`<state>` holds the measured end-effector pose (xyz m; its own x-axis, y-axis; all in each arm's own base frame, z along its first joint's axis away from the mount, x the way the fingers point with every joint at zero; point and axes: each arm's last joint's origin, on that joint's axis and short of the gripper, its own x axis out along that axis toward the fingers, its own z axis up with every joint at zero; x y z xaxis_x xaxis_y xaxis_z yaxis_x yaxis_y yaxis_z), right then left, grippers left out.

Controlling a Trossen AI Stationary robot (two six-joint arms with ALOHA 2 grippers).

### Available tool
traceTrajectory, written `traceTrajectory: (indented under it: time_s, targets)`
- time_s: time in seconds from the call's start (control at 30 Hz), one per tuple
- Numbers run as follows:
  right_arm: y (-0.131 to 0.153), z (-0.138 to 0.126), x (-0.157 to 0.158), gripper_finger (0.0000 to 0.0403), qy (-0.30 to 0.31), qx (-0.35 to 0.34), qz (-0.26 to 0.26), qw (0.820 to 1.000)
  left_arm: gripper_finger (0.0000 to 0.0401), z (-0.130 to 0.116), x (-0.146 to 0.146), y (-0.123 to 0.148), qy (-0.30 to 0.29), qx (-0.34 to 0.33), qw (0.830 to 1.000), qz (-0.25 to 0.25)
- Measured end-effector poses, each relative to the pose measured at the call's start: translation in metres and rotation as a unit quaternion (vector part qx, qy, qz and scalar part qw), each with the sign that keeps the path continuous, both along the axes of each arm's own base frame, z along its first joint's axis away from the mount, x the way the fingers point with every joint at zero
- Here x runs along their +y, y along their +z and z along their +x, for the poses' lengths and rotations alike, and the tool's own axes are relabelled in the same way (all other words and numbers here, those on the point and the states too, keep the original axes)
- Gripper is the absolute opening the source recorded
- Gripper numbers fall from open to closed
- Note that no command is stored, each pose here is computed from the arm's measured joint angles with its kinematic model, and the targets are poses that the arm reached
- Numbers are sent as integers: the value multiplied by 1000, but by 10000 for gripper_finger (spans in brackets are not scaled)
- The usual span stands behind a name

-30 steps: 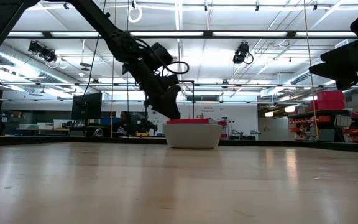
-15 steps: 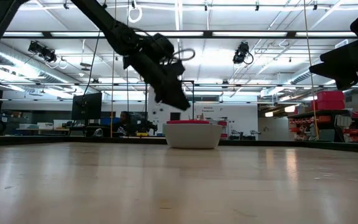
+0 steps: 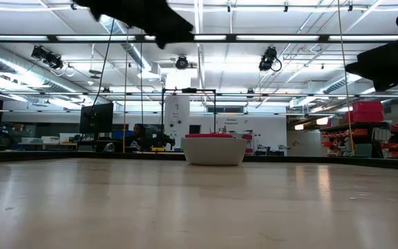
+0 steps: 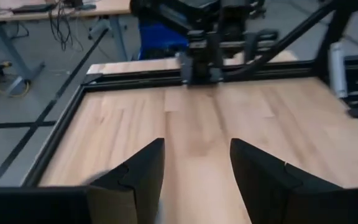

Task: Nest bowls inside each other
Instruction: Return to Home Position

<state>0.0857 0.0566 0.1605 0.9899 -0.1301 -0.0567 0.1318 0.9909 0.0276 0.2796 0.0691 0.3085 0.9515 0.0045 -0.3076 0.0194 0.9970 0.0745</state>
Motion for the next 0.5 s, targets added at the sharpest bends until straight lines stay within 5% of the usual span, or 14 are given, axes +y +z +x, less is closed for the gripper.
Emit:
traceTrajectory:
  time_s: [0.5]
  targets:
    - [0,-5,7,176,40,-1,-7,999,192,-121,-85,-89,-40,-48,995,-79]
